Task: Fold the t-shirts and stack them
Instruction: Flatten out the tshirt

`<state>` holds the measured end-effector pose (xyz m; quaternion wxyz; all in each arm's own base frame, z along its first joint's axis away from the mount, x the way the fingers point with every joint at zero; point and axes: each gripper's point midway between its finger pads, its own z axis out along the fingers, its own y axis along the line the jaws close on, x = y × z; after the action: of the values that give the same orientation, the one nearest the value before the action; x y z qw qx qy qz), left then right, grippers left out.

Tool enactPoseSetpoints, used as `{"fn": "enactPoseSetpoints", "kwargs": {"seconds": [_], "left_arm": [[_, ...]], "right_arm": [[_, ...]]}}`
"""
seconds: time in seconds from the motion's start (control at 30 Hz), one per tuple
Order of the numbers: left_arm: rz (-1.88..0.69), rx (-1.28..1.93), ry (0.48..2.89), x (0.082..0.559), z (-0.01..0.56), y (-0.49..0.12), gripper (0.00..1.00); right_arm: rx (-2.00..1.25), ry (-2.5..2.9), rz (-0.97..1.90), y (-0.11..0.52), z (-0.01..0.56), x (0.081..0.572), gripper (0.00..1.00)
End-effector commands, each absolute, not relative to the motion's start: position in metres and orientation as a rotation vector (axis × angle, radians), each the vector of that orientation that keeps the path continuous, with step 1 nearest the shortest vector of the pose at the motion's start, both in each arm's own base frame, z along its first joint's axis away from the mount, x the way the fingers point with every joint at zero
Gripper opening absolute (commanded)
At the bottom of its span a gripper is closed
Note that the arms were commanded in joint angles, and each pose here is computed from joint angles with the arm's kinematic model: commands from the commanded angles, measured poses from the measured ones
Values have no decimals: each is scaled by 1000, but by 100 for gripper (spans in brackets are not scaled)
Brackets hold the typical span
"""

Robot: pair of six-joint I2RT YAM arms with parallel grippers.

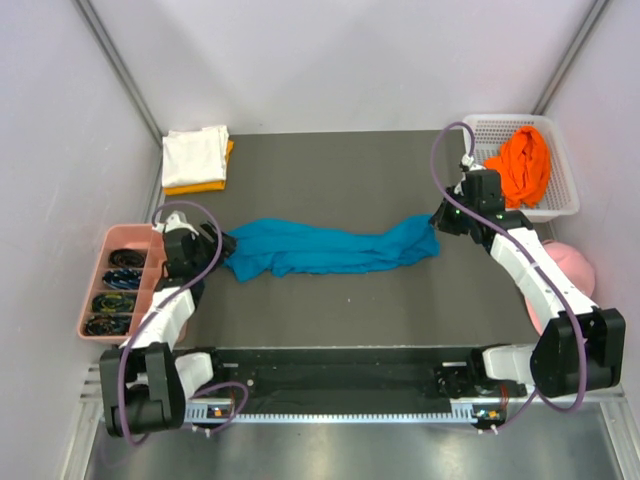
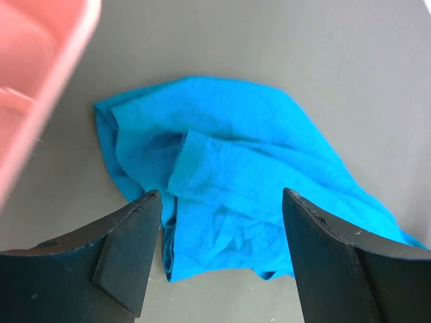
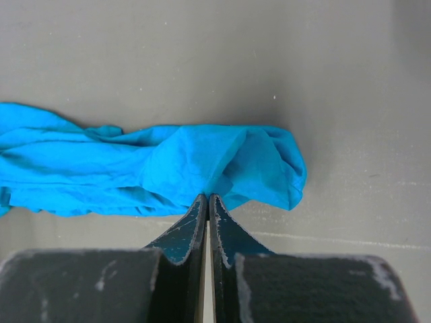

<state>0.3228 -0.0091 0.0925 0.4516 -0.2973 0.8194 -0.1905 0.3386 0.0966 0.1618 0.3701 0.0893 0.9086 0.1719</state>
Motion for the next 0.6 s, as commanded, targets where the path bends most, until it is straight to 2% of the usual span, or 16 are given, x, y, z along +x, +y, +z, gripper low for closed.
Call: {"fn": "enactPoseSetpoints", "kwargs": {"seconds": [0.0, 0.57], "left_arm": [[-439, -713, 1960, 330, 117, 3, 77], [-474, -752, 1949, 341, 84, 4, 75]], "right_arm": [[204, 2307, 449, 99, 167, 344, 0], [200, 2312, 444, 98, 167, 343, 0]]}}
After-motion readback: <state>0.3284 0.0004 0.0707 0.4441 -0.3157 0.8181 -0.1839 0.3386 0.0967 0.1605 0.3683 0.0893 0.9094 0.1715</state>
